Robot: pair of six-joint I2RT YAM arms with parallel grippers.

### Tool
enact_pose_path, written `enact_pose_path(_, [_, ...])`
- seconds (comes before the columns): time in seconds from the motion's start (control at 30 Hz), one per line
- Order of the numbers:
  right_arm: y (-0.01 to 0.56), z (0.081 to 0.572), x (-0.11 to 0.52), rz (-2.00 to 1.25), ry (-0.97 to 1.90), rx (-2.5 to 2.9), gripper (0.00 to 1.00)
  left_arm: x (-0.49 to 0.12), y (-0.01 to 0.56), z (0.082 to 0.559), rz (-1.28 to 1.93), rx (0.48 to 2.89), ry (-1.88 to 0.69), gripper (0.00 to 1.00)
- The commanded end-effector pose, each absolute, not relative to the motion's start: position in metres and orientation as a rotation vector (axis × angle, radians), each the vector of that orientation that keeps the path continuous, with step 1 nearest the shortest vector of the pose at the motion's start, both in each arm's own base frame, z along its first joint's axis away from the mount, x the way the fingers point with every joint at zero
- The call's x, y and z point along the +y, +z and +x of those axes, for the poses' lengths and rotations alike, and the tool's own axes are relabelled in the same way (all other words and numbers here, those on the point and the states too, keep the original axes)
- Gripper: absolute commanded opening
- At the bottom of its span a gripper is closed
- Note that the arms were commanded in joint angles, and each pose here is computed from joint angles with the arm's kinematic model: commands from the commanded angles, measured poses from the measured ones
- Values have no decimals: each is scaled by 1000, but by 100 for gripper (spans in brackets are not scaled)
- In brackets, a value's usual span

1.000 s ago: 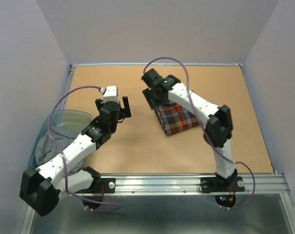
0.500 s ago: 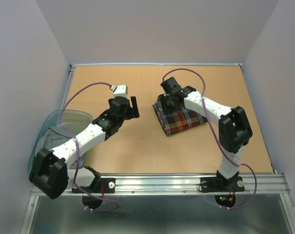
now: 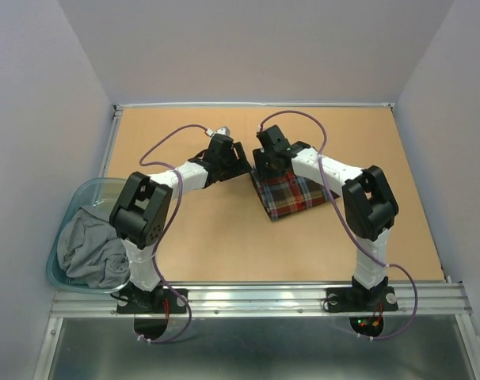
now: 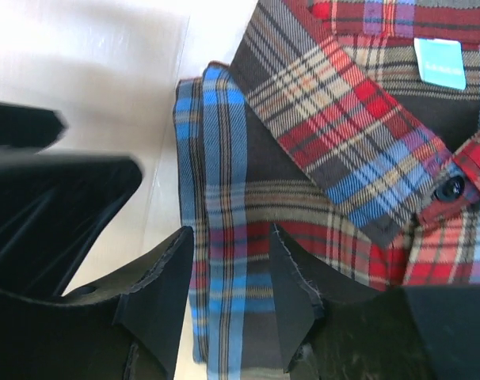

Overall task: Fold and stack the long sleeve shirts
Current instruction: Neatly place the folded shirt to the corner

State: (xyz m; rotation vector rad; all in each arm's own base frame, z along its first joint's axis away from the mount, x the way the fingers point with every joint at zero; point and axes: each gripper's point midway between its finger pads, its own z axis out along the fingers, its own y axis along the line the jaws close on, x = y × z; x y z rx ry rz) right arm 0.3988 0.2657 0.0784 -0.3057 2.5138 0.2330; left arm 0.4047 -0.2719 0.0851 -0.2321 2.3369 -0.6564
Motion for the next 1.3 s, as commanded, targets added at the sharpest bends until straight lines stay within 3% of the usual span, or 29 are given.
enact_pose_path(0.0, [113, 435, 274, -191, 278, 2386, 48, -291, 102, 424, -255, 2306, -801, 72])
enact_pose_path(0.17, [116, 443, 270, -157, 299, 2370, 45, -296, 75, 423, -254, 2367, -820, 65])
enact_pose_path(0.5, [112, 449, 287, -178, 380, 2377, 45, -305, 60, 415, -241, 2389, -892, 63])
enact_pose_path(0.83, [94, 452, 294, -180, 397, 2411, 43, -305, 21, 404, -262, 2471, -897, 34])
enact_pose_path(0.93, [89, 453, 295, -189, 396, 2420, 43, -306, 13, 402, -267, 2484, -902, 32])
enact_pose_path(1.0, [83, 453, 296, -192, 391, 2430, 42, -305, 7, 401, -269, 2494, -898, 25])
enact_pose_path(1.13, [75, 454, 293, -187, 368, 2441, 35, -304, -2, 398, -271, 2512, -894, 23])
enact_pose_path(1.17, [74, 454, 293, -187, 362, 2441, 27, -304, -3, 398, -271, 2510, -895, 21])
enact_pose_path(1.27, [72, 455, 291, -185, 348, 2443, 17, -304, -5, 396, -274, 2513, -897, 19])
